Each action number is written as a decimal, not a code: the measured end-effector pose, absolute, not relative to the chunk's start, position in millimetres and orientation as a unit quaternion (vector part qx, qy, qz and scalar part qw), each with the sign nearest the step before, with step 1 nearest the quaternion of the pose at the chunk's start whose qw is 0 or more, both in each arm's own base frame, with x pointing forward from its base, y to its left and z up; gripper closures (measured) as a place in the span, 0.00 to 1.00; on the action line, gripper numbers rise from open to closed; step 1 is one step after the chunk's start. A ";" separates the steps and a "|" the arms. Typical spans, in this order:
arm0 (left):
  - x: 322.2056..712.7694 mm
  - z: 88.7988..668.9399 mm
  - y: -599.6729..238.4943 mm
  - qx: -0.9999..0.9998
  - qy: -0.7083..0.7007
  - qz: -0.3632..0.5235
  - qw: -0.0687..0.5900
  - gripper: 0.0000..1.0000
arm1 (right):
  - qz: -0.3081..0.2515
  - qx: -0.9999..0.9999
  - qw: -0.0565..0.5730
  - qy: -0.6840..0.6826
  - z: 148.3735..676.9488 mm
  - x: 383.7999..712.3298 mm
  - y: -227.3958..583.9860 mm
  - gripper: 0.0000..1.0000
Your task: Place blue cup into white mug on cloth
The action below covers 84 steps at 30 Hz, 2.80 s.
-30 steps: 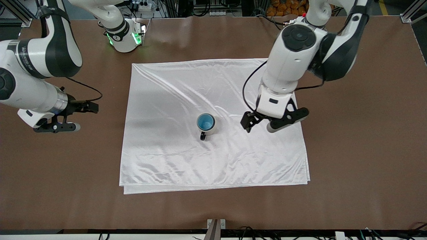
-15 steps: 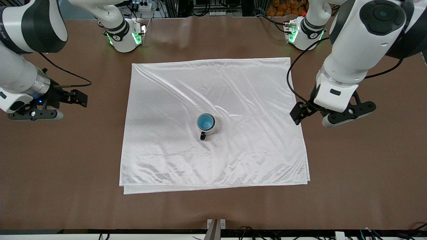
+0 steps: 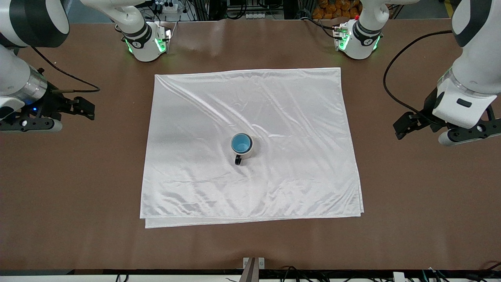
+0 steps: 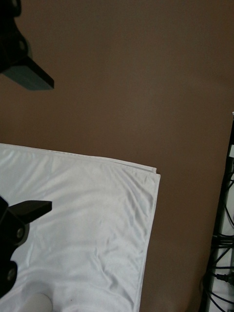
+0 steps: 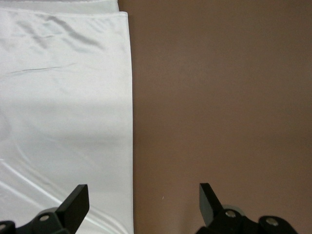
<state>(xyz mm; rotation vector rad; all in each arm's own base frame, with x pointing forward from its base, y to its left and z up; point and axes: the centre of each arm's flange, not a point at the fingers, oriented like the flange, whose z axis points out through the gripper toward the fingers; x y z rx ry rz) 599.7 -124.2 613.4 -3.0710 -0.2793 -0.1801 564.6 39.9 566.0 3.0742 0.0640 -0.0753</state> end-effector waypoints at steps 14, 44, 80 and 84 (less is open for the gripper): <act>584.4 622.0 -104.8 -0.994 -0.090 -0.041 0.037 0.00 | -0.002 1.000 0.029 0.009 588.4 567.9 27.0 0.00; 587.7 619.6 -70.3 -0.996 -0.076 -0.033 0.033 0.00 | 0.003 0.999 0.029 0.015 623.0 562.1 35.5 0.00; 588.1 619.2 -64.9 -0.999 -0.027 -0.023 -0.018 0.00 | -0.004 0.999 0.029 0.021 621.8 560.2 42.4 0.00; 588.1 619.1 -64.5 -0.999 -0.028 -0.023 -0.018 0.00 | -0.005 1.000 0.020 0.021 621.6 559.9 44.2 0.00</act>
